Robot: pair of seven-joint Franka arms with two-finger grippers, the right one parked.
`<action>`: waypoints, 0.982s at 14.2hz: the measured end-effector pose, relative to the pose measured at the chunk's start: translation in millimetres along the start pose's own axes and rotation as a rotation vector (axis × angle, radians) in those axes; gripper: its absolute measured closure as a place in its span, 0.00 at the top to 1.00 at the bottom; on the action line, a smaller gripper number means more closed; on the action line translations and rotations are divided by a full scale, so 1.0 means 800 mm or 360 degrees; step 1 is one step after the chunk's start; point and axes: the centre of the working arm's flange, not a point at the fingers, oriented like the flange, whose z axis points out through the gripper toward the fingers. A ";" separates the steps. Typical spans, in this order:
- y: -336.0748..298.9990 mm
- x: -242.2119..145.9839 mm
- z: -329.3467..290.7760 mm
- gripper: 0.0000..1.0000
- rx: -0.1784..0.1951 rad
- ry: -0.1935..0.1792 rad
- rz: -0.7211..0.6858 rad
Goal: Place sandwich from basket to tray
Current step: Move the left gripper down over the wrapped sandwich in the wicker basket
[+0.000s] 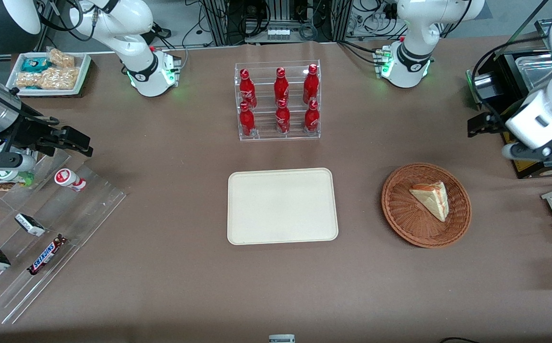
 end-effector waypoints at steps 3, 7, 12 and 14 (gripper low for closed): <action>-0.006 0.038 0.066 1.00 -0.0009 -0.0102 -0.0008; -0.018 0.070 0.134 1.00 -0.0013 -0.0069 -0.0029; -0.018 0.079 0.222 1.00 -0.0010 0.0037 -0.0199; -0.017 0.081 0.238 1.00 -0.0016 0.0072 -0.0470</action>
